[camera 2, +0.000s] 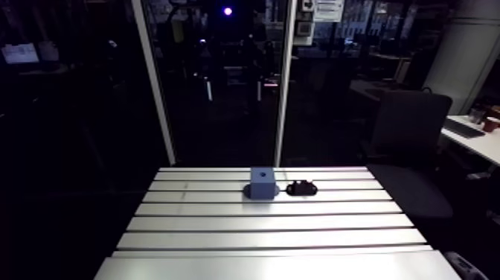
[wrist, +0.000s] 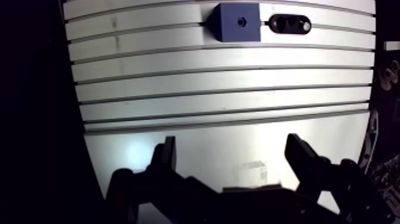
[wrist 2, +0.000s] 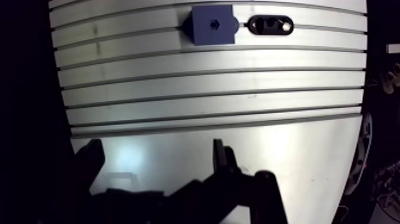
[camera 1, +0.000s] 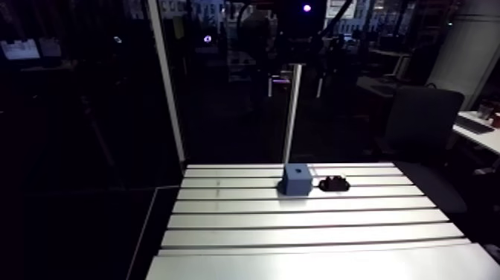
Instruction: Pick up the M10 bolt and insert it into the hex recess until seated.
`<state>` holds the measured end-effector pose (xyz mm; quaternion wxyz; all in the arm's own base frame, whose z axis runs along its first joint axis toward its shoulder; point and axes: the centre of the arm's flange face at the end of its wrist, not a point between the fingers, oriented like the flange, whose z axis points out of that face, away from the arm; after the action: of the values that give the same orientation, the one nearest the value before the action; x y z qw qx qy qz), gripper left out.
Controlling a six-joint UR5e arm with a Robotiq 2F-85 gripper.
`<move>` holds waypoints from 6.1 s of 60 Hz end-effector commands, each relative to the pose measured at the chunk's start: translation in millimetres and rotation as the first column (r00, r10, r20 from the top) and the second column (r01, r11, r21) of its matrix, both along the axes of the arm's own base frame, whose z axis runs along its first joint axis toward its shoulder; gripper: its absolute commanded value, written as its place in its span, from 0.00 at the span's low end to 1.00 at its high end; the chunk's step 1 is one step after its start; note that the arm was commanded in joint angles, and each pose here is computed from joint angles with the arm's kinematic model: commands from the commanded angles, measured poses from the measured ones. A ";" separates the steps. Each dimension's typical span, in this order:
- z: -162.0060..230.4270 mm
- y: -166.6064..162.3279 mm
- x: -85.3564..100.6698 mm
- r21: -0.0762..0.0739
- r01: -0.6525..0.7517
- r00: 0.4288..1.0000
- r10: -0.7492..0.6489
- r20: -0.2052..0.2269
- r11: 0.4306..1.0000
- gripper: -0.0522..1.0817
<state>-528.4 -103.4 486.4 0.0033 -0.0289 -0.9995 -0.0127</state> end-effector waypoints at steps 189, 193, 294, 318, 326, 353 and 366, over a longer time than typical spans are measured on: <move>-201.6 209.3 -60.2 0.007 -0.059 0.984 0.060 -0.166 0.998 0.05; -206.6 210.0 -62.8 0.006 -0.059 0.986 0.059 -0.158 0.998 0.06; -271.3 226.7 -73.9 0.006 0.002 0.992 -0.001 -0.125 1.000 0.46; -276.5 221.4 -70.7 0.004 0.020 0.991 -0.019 -0.130 1.000 0.48; -276.0 221.4 -71.1 0.004 0.021 0.991 -0.020 -0.135 1.000 0.48; -282.7 217.7 -67.6 0.007 0.045 0.990 -0.043 -0.132 0.999 0.51; -282.1 219.0 -67.8 0.011 0.045 0.990 -0.043 -0.132 0.999 0.53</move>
<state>-596.5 115.0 204.8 0.0695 -0.0511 -0.9961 -0.0161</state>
